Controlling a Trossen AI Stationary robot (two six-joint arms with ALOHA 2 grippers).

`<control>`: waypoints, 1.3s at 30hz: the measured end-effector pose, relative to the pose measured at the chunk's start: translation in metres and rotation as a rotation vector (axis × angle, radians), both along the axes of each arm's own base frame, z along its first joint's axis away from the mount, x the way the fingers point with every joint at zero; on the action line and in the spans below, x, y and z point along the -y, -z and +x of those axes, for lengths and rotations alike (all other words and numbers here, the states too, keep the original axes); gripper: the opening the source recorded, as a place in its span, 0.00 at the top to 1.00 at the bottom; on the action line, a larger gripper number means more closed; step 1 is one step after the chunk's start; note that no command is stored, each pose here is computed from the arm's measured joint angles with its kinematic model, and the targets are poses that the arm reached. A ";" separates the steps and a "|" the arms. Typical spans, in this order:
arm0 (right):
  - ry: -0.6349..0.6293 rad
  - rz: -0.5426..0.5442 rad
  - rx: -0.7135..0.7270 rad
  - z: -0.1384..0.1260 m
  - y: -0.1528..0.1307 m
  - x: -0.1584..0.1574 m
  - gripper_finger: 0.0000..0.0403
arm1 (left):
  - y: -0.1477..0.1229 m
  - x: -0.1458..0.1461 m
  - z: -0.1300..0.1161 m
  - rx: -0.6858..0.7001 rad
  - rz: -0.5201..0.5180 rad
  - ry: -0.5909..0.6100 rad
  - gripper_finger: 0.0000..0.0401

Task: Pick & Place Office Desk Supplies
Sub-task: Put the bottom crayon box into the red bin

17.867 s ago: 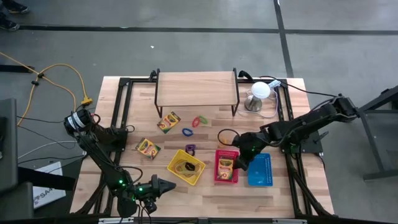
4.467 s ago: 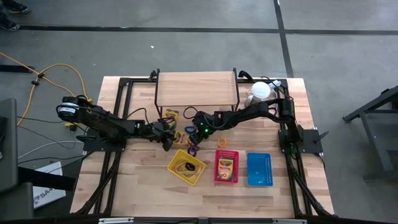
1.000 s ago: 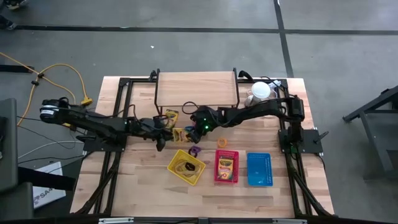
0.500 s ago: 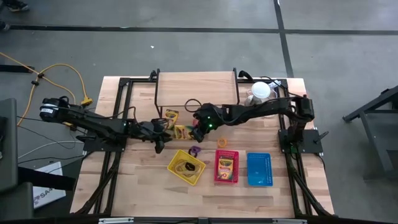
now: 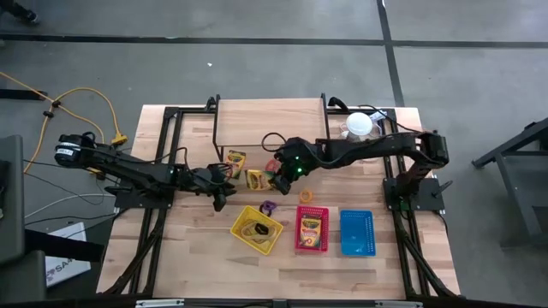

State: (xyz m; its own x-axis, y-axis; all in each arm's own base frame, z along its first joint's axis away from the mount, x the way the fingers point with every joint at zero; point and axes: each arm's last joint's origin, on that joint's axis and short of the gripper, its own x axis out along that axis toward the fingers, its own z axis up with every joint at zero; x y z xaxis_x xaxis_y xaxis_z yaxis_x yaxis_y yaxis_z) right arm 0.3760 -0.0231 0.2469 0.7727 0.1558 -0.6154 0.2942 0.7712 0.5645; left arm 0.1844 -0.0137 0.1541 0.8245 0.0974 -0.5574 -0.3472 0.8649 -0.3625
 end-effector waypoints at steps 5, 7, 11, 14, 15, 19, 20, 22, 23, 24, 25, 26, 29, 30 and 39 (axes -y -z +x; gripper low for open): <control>-0.114 0.038 0.011 -0.015 -0.019 -0.005 0.94 | 0.000 0.000 0.000 -0.001 0.000 0.000 0.74; -0.166 0.057 -0.012 -0.024 -0.025 -0.007 0.94 | 0.000 0.000 0.000 -0.001 0.000 0.000 0.74; -0.326 0.091 -0.036 -0.036 -0.029 -0.015 0.94 | 0.000 0.000 0.000 -0.001 0.000 0.000 0.74; -0.464 0.148 -0.051 -0.040 -0.027 -0.024 0.94 | 0.000 0.000 0.000 0.000 0.000 0.000 0.74; -0.505 0.175 -0.067 -0.043 -0.026 -0.026 0.94 | 0.000 0.000 0.000 0.000 0.000 0.000 0.74; -0.610 0.202 -0.140 -0.053 -0.020 -0.033 0.94 | 0.000 0.000 0.000 0.003 0.002 -0.005 0.74; -0.621 0.196 -0.167 -0.056 -0.018 -0.034 0.94 | 0.000 -0.001 0.000 0.003 0.003 -0.006 0.74; -0.648 0.189 -0.211 -0.061 -0.015 -0.034 0.94 | -0.001 -0.001 0.000 0.010 0.002 -0.007 0.74; -0.662 0.191 -0.231 -0.063 -0.014 -0.035 0.94 | -0.001 -0.001 0.001 0.014 0.001 -0.007 0.74; -0.674 0.191 -0.248 -0.066 -0.013 -0.035 0.94 | -0.001 0.000 0.001 0.019 -0.003 -0.010 0.74; -0.685 0.189 -0.258 -0.067 -0.012 -0.035 0.94 | -0.002 0.000 0.001 0.024 -0.006 -0.012 0.74; -0.695 0.184 -0.266 -0.069 -0.012 -0.035 0.94 | -0.002 0.000 0.001 0.030 -0.011 -0.015 0.74; -0.704 0.173 -0.277 -0.070 -0.010 -0.032 0.94 | -0.002 0.000 0.002 0.033 -0.018 -0.020 0.74; -0.706 0.177 -0.279 -0.069 -0.009 -0.032 0.94 | -0.002 0.000 0.002 0.035 -0.018 -0.020 0.74; -0.734 0.171 -0.269 -0.068 -0.005 -0.029 0.94 | -0.003 -0.001 0.002 0.037 -0.015 -0.032 0.74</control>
State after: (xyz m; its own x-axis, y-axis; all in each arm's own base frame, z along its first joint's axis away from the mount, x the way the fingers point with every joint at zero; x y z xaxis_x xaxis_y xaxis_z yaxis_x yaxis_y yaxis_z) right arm 0.3077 0.0058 0.2522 0.2640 0.6762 -0.6878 -0.1121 0.7298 0.6744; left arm 0.1860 -0.0129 0.1567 0.8409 0.1161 -0.5286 -0.3612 0.8477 -0.3885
